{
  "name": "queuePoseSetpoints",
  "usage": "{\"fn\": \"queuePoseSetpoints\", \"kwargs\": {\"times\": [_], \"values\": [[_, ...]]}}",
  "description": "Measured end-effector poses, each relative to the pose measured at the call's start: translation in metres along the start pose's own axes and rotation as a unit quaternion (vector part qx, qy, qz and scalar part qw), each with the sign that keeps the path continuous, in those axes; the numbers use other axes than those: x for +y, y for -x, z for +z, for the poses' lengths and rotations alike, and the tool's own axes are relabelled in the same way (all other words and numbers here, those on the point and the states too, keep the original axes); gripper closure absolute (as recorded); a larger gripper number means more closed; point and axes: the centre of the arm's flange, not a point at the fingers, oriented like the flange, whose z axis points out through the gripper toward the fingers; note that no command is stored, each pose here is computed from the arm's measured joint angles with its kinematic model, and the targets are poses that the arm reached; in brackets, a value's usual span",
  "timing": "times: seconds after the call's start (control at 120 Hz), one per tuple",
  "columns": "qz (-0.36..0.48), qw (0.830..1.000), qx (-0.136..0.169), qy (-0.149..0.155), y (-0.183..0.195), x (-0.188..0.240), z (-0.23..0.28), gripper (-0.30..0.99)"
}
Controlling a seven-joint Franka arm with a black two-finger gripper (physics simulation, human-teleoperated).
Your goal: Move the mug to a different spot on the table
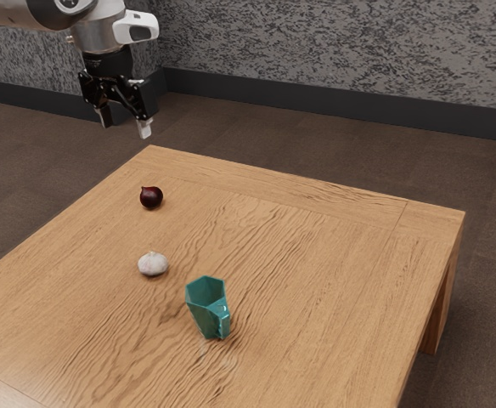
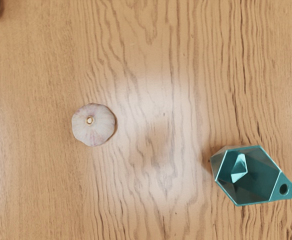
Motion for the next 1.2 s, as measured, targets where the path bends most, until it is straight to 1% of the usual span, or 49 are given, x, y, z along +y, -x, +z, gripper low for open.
{"fn": "queuePoseSetpoints", "kwargs": {"times": [0.317,0.417,0.542,0.717,0.842,0.967,1.017,1.125,1.2], "values": [[-0.002,1.000,0.003,0.003,0.004,0.001,-0.005,0.00],[-0.015,1.000,-0.014,0.015,0.020,0.006,0.003,0.00],[-0.039,0.998,-0.046,0.033,0.053,0.015,0.045,0.00],[-0.075,0.995,-0.066,0.027,0.060,0.048,0.105,0.00],[-0.115,0.991,-0.067,0.022,0.058,0.056,0.137,0.00],[-0.157,0.985,-0.071,0.012,0.047,0.060,0.163,0.00],[-0.170,0.983,-0.073,0.012,0.043,0.064,0.172,0.00],[-0.196,0.977,-0.085,0.018,0.048,0.100,0.206,0.00],[-0.215,0.973,-0.081,0.018,0.055,0.127,0.224,0.00]]}}
